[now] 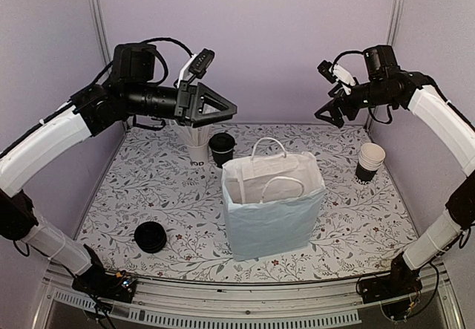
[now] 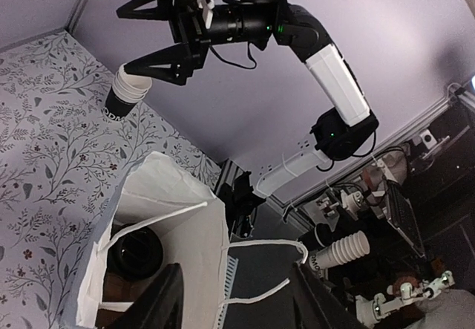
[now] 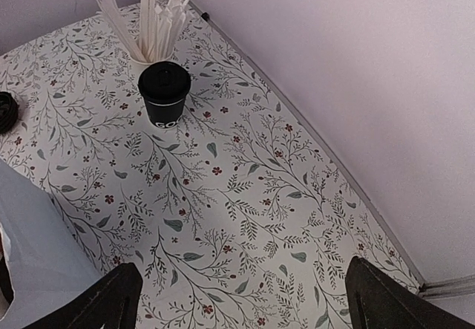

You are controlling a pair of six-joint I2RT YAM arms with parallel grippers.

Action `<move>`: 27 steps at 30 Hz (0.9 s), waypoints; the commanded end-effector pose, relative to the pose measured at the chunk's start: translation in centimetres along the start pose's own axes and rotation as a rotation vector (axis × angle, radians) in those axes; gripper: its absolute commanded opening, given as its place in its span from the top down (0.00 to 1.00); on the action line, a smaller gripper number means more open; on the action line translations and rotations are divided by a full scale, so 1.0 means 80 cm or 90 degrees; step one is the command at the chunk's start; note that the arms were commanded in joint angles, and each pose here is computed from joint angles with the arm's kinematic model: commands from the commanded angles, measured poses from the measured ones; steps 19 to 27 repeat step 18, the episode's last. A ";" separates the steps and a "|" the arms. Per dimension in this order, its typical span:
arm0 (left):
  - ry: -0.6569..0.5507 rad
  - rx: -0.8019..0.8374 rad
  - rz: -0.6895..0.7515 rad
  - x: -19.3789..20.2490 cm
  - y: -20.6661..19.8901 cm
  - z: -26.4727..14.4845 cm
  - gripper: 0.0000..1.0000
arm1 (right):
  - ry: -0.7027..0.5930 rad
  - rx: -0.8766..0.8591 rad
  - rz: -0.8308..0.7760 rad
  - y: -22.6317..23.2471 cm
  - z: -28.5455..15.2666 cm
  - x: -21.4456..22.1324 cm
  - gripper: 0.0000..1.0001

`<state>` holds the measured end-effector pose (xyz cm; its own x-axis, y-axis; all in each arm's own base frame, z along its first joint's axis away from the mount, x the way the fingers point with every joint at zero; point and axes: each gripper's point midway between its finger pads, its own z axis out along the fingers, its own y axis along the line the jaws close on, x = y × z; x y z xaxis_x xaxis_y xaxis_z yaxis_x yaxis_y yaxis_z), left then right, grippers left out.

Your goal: Pack the takeout coffee

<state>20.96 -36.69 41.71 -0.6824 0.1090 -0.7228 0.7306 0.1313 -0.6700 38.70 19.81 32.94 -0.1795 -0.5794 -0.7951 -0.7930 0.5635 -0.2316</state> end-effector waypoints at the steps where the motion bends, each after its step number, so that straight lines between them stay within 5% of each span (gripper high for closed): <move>1: -0.036 -0.134 0.084 -0.027 0.020 -0.017 0.42 | -0.040 0.086 0.045 -0.035 -0.032 -0.020 0.01; 9: -0.092 -0.558 0.140 -0.063 0.157 -0.117 0.02 | -0.100 0.123 0.110 -0.055 -0.068 -0.027 0.01; 12: -0.124 -0.670 0.121 -0.064 0.203 -0.164 0.00 | -0.102 0.189 0.143 -0.064 -0.078 -0.008 0.01; 27: -0.183 -0.686 0.136 -0.058 0.215 -0.184 0.00 | -0.124 0.205 0.148 -0.051 -0.091 0.009 0.01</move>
